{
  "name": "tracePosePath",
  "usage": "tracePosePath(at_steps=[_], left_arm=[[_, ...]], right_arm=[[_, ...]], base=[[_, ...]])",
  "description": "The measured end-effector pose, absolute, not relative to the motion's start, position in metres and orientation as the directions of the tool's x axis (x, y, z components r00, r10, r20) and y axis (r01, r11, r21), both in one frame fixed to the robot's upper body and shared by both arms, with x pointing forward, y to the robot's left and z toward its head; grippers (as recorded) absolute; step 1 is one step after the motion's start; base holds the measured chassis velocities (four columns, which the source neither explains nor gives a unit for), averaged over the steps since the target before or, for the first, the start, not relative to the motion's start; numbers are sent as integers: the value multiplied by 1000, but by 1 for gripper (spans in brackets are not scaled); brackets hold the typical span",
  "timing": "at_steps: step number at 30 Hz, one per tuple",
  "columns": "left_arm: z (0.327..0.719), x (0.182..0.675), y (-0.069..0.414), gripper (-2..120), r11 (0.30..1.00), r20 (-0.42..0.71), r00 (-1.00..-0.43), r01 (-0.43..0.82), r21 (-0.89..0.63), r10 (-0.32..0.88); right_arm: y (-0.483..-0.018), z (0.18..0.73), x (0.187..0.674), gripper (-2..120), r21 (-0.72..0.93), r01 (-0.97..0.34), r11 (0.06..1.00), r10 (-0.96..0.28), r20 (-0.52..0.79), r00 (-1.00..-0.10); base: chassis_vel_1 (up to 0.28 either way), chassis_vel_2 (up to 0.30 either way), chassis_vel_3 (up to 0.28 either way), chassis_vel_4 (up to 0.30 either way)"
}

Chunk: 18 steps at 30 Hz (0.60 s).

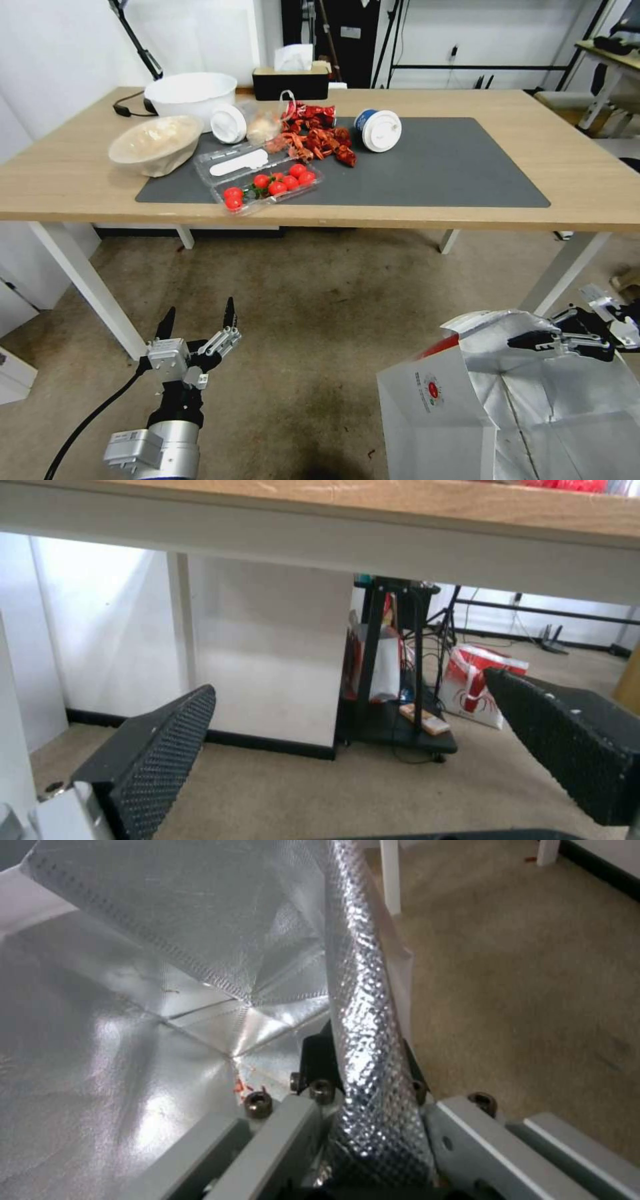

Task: Pick up the food delivery bag from the floor and place it on the table.

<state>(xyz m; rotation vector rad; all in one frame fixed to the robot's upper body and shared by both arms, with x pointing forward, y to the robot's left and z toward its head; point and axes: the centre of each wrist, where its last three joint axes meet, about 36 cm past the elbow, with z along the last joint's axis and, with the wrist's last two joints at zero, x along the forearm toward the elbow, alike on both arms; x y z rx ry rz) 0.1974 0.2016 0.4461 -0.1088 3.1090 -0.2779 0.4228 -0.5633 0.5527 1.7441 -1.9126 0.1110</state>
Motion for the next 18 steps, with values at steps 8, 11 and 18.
tracePosePath(at_steps=[8,11,18], left_arm=[[446,197,201,100,982,-14,-998,-64,-177,-68],[446,197,201,100,982,-15,-998,-63,-177,-67],[446,197,202,100,982,-15,-998,-65,-176,-69]], right_arm=[[-563,553,423,0,294,-943,155,-899,439,-11],[-562,553,423,0,293,-943,155,-899,438,-11],[-562,554,423,0,292,-944,154,-899,437,-12]], base=[[0,0,0,0],[0,0,0,0],[0,0,0,0]])
